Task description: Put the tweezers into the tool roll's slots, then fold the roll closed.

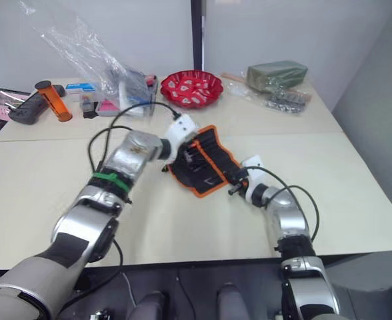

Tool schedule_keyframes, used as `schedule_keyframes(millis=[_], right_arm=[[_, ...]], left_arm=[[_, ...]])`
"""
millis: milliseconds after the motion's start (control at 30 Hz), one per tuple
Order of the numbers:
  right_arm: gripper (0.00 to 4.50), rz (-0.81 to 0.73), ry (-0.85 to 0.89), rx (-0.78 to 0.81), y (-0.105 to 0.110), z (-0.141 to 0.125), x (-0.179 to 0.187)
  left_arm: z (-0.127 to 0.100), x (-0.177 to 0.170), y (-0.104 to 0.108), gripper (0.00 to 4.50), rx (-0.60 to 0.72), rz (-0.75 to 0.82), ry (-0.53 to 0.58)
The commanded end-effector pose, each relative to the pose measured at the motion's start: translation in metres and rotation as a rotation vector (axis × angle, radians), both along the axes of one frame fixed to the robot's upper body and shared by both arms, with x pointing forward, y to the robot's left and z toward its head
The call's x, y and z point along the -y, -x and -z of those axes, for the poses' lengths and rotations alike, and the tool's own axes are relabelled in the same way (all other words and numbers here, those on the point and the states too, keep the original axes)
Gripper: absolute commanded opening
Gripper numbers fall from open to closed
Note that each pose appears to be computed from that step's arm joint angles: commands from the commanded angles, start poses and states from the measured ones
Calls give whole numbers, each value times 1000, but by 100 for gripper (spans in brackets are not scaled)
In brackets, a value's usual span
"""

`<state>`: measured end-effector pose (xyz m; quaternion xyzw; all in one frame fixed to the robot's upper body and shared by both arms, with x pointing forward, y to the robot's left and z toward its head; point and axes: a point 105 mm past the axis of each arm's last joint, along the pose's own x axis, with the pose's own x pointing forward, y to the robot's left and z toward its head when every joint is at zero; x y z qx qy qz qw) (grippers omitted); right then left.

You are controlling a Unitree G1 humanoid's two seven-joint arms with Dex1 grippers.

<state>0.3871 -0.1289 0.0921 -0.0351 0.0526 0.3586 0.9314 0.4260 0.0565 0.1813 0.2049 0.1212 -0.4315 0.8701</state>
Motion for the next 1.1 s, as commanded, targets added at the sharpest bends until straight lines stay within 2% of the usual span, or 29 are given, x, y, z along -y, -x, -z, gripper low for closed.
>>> schedule_keyframes(millis=[33, 200, 300, 400, 533, 700, 767, 833, 933, 1100], right_arm=[[0, -45, -47, 7, 0, -11, -11], [0, -59, 3, -24, -1, 0, -13], [0, -62, -3, -26, -1, 1, -13], [0, -73, 17, -31, -2, 3, -13], [0, -75, 34, -38, -3, 5, -10], [0, -93, 54, -45, -3, 7, -8], [0, -107, 61, -50, -3, 8, -9], [0, -113, 62, -53, -3, 9, -10], [0, -119, 65, -57, -4, 9, -10], [0, -127, 67, -62, -4, 11, -11]], left_arm=[[-50, -17, 21, 447, 95, 11, 103], [-58, -86, 40, 447, 193, -195, 110], [-45, -130, 60, 447, 187, -323, 111], [-34, -174, 82, 447, 254, -462, 96], [-9, -219, 122, 447, 178, -610, 153], [16, -249, 170, 447, 130, -753, 268], [36, -261, 195, 447, 101, -828, 264], [48, -267, 213, 447, 93, -889, 317], [59, -269, 230, 447, 101, -941, 345], [69, -275, 244, 447, 127, -1027, 375]])
